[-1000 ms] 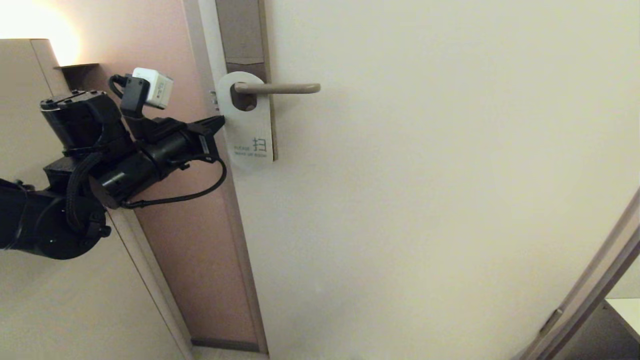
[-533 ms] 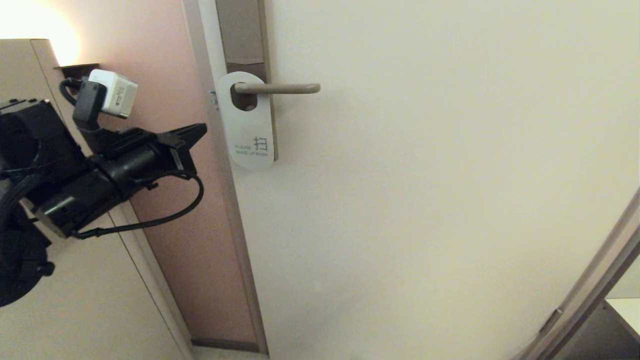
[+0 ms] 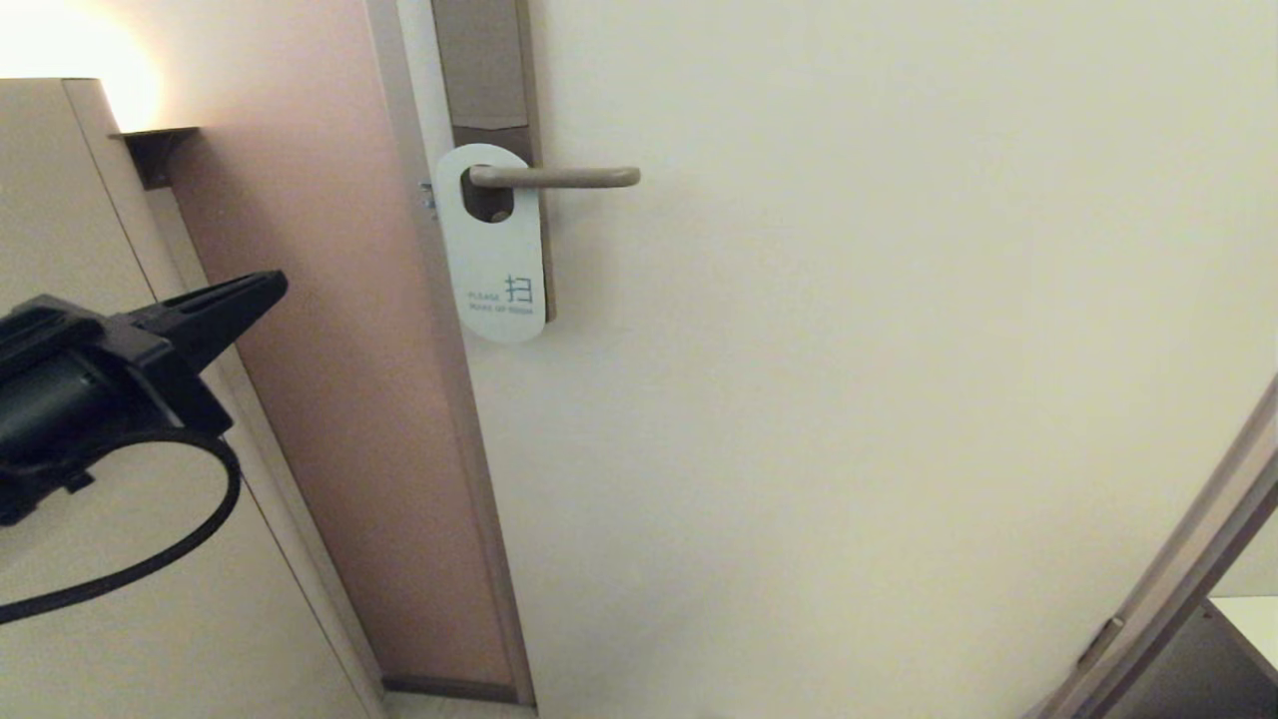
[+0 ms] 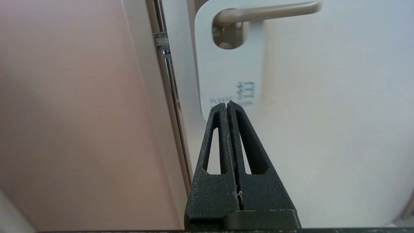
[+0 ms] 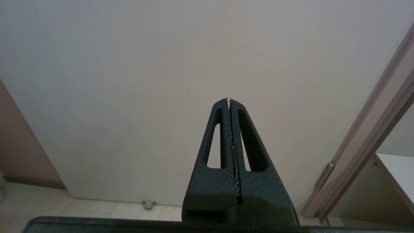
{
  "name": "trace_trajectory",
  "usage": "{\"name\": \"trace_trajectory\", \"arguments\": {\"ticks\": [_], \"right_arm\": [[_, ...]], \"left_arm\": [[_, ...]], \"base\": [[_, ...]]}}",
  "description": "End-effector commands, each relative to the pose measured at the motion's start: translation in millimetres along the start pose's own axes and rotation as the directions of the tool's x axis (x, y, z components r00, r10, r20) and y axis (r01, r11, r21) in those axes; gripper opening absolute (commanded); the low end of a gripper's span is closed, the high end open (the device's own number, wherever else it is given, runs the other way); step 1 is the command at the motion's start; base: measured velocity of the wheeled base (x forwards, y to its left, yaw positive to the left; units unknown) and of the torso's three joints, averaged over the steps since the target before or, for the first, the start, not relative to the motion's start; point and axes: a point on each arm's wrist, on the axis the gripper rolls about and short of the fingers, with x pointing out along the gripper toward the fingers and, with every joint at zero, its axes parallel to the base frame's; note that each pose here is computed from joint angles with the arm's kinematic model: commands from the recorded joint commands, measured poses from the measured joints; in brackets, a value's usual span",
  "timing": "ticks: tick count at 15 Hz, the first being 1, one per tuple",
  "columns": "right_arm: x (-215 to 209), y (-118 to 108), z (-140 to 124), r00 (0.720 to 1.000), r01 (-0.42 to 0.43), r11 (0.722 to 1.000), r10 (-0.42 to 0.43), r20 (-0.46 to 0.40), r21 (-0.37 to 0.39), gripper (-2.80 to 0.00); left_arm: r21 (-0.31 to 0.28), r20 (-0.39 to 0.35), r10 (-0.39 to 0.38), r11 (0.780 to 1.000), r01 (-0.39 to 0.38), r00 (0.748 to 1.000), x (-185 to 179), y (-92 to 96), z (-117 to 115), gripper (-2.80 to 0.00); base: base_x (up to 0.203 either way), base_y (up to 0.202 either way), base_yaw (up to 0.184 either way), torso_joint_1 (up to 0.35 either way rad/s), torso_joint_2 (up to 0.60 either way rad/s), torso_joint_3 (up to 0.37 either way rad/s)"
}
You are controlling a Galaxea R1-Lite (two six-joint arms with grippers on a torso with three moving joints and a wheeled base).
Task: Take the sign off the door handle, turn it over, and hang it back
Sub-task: Take down the sign
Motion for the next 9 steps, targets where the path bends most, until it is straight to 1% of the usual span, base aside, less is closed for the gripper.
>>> {"name": "trace_trajectory", "arguments": {"ticks": [1,4,6,8,9], "right_arm": [[0,0,0,1.000,-0.001,1.000,0.001,-0.001,0.000,-2.80],[0,0,0,1.000,-0.001,1.000,0.001,-0.001,0.000,-2.80],[0,0,0,1.000,-0.001,1.000,0.001,-0.001,0.000,-2.80],[0,0,0,1.000,-0.002,1.000,0.002,-0.001,0.000,-2.80],[0,0,0,1.000,-0.001,1.000,0.001,-0.001,0.000,-2.80]], "left_arm": [[0.016,0.080,0.004,1.000,-0.005,0.997,-29,-4.9,14,-2.80],[0.018,0.093,0.007,1.000,-0.009,0.996,-66,-12.1,14,-2.80],[0.015,0.082,0.005,1.000,-0.006,0.997,-93,-18.0,7,-2.80],[0.012,0.059,0.005,1.000,-0.006,0.998,-117,-23.4,-8,-2.80],[0.012,0.031,0.017,1.000,-0.018,0.999,-125,-25.2,-22,-2.80]], "base": [[0.000,0.000,0.000,0.000,0.00,0.000],[0.000,0.000,0.000,0.000,0.00,0.000],[0.000,0.000,0.000,0.000,0.00,0.000],[0.000,0.000,0.000,0.000,0.00,0.000],[0.000,0.000,0.000,0.000,0.00,0.000]]}}
